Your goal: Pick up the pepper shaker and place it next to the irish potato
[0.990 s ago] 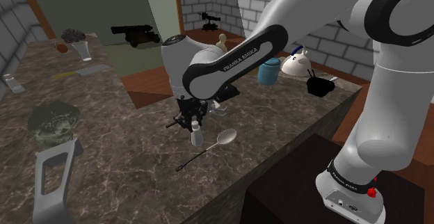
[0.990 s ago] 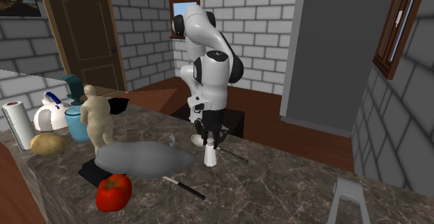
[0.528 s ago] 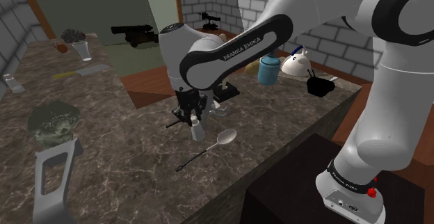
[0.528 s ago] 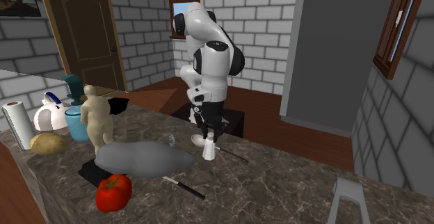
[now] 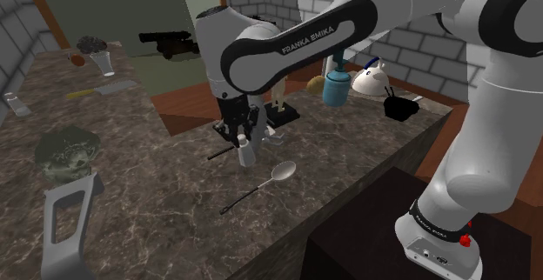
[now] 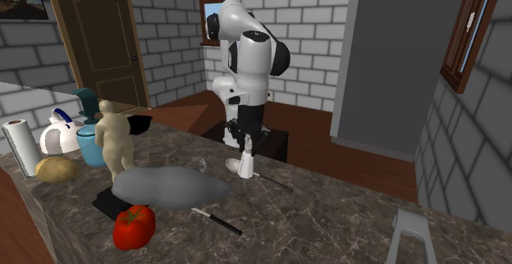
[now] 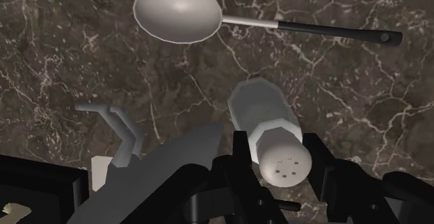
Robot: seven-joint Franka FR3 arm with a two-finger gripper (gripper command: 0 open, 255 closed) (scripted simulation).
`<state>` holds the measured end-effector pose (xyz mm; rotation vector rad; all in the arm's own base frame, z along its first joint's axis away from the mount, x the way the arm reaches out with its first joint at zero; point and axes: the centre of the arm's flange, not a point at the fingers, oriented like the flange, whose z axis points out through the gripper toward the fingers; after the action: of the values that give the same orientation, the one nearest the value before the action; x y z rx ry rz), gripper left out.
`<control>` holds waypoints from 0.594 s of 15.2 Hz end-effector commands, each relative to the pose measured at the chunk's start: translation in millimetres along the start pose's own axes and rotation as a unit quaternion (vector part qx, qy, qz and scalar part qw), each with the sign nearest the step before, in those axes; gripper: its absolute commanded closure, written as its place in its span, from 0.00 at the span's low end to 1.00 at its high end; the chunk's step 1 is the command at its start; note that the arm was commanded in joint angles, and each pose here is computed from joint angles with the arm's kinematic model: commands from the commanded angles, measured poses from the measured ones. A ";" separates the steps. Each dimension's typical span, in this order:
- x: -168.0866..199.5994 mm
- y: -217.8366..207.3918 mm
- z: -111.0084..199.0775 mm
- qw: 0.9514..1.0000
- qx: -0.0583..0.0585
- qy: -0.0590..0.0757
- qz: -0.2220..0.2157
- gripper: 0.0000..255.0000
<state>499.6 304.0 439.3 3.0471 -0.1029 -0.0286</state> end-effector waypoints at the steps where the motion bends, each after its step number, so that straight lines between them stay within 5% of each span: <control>1: 0.1 0.9 -10.0 1.000 0.000 0.000 0.000 1.00; 9: -0.5 4.8 -52.1 1.000 0.000 0.000 0.000 1.00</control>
<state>499.5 304.1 485.4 3.0470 -0.1032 -0.0287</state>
